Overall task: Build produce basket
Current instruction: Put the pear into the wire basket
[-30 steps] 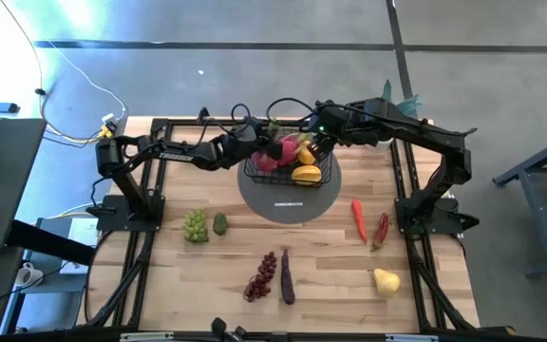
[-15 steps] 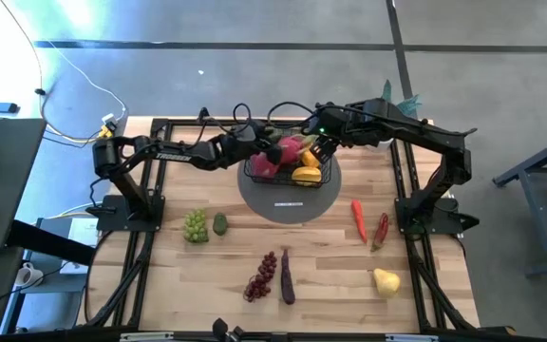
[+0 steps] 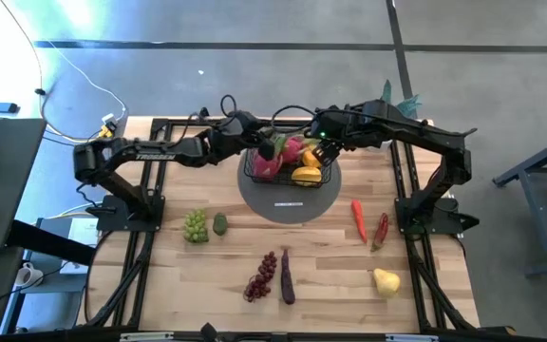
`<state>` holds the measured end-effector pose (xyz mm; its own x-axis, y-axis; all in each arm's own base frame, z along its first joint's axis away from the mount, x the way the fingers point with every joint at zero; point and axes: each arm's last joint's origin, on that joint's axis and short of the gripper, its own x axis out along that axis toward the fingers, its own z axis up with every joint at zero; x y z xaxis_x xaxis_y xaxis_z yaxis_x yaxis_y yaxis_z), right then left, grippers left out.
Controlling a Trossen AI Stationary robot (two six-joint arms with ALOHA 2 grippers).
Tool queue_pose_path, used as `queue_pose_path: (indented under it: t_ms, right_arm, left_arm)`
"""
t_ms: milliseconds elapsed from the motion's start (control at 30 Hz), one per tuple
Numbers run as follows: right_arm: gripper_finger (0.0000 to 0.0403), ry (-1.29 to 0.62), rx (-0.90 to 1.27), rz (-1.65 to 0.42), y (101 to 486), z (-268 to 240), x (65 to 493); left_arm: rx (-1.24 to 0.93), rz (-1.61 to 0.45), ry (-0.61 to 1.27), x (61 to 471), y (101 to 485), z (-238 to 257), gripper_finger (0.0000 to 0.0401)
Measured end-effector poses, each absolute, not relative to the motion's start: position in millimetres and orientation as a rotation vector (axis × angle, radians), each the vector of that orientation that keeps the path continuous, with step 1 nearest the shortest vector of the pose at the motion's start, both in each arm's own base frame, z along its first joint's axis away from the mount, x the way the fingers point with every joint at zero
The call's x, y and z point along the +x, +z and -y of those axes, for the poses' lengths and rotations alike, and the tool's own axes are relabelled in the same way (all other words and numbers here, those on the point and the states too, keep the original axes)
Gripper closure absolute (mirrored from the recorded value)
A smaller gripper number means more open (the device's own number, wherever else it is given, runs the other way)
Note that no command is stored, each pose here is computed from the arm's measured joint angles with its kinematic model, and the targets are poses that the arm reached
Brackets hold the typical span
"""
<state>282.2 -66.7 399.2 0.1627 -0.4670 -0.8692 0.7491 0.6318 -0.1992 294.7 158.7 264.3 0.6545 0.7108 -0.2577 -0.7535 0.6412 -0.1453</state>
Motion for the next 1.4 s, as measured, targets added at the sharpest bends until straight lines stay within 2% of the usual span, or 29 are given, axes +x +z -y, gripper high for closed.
queue_pose_path:
  t_ms: [233,500,900,1400]
  right_arm:
    - [0.0139,-0.863,0.405,-1.142,387,54,285]
    - [0.0139,-0.880,0.520,-1.226,356,26,290]
    - [0.0139,-0.910,0.644,-1.280,331,-25,289]
    - [0.0139,-0.787,0.759,-1.578,290,-94,269]
  left_arm:
    - [-0.190,-0.211,0.745,269,297,-142,0.0235]
    - [-0.186,-0.334,0.682,239,312,-119,0.0235]
    - [-0.150,-0.539,0.553,224,309,-81,0.0235]
    - [-0.082,-0.599,0.461,227,305,-62,0.0235]
